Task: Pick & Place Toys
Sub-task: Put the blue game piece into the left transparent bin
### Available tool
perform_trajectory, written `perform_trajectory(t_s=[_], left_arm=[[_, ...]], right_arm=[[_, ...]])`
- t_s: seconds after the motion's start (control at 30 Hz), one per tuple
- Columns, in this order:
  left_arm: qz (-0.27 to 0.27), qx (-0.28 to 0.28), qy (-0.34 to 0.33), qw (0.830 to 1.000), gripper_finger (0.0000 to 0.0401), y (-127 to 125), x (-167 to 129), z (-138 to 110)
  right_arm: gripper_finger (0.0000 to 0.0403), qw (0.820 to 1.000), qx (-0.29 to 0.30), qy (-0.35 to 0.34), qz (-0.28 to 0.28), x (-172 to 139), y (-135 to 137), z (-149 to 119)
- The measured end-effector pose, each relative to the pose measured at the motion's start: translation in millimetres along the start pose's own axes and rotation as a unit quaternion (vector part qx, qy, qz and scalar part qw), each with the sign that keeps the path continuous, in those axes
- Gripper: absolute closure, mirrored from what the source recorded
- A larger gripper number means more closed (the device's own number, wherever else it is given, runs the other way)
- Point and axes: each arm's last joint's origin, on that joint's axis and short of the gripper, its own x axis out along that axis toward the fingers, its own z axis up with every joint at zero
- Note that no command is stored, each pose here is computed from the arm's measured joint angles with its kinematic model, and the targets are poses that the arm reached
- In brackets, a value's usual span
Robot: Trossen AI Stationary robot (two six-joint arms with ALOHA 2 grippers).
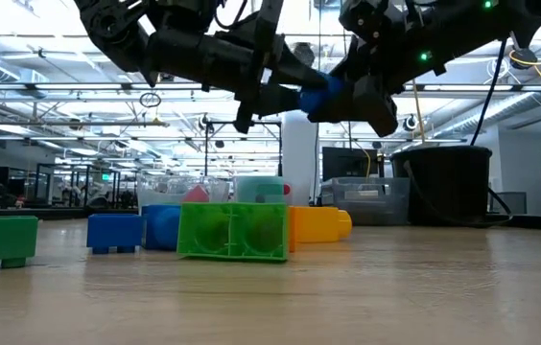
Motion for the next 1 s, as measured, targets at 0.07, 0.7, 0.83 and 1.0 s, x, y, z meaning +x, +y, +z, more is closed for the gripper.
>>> perform_trajectory(t_s=[0.07, 0.7, 0.83, 1.0], left_arm=[[0.003, 0.001, 0.003, 1.000, 0.0265, 2.0, 0.1, 0.0], [0.169, 0.007, -0.044, 0.985, 0.0264, 64.0, -97.4, 17.6], [0.249, -0.016, -0.057, 0.967, 0.0264, 82.7, -122.4, -0.8], [0.329, -0.012, -0.064, 0.942, 0.0264, 103.4, -139.7, -19.9]], right_arm=[[0.0143, 1.000, 0.018, 0.001, 0.004, 0.0, 0.7, -0.9], [0.0111, 0.994, 0.063, 0.024, -0.083, -23.8, 7.1, 8.3], [0.0111, 0.993, 0.081, 0.020, -0.086, -22.7, 5.2, 9.6], [0.0111, 0.992, 0.086, 0.020, -0.089, -21.4, 4.1, 9.6]])
